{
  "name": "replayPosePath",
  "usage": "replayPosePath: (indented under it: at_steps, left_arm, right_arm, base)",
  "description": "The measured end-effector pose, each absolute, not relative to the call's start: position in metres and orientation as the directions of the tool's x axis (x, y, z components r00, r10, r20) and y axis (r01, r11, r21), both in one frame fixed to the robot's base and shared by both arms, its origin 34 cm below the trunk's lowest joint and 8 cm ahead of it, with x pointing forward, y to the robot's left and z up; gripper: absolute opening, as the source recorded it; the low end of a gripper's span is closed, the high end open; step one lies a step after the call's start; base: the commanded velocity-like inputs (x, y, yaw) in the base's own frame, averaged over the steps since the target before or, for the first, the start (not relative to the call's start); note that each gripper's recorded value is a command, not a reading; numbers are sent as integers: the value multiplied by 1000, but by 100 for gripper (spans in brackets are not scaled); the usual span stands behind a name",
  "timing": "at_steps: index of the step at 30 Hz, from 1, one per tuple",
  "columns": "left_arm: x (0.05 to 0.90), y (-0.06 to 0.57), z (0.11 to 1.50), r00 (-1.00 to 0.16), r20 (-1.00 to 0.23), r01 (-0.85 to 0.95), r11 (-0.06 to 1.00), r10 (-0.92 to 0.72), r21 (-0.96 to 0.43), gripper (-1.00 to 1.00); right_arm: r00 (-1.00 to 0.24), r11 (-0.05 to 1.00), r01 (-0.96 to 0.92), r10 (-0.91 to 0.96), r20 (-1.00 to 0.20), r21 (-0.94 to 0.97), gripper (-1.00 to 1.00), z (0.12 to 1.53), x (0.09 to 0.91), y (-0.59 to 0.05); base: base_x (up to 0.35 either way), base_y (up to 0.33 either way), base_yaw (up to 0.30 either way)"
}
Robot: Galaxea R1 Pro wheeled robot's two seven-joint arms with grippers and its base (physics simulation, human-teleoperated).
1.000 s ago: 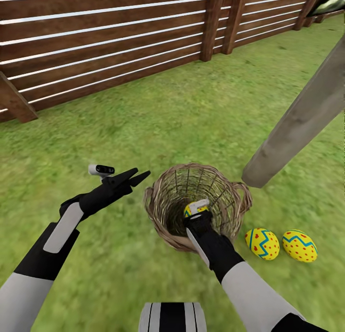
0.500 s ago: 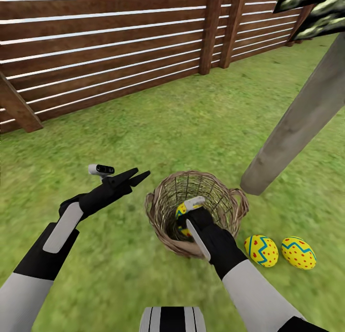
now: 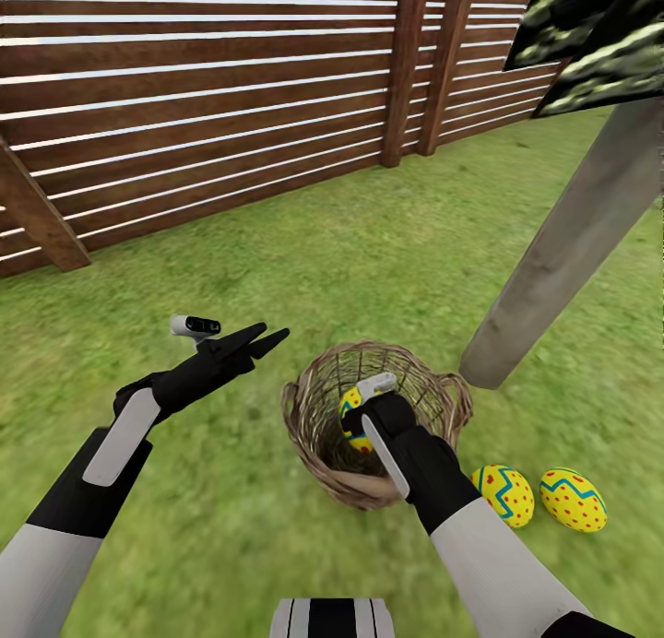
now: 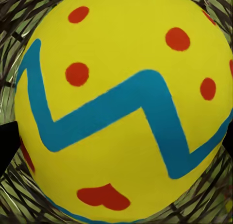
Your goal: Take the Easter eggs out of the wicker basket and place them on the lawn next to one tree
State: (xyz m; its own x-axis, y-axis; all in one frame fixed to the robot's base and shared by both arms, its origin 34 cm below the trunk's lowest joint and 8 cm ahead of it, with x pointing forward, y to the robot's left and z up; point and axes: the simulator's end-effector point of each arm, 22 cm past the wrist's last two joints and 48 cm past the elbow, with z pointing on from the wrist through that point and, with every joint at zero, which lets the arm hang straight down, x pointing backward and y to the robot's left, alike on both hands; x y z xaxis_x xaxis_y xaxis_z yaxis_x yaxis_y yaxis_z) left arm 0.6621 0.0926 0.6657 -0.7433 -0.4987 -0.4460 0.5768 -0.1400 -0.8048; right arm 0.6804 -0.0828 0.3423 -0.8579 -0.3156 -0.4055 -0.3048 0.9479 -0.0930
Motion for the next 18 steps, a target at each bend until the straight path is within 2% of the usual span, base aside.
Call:
replayPosePath:
  at_steps: [18]
  left_arm:
    - [648, 93, 709, -712, -498, 631, -141, -494, -763, 100]
  right_arm:
    - [-832, 949, -291, -315, -457, -125, -100, 384, 690, -95]
  base:
    - [0, 0, 0]
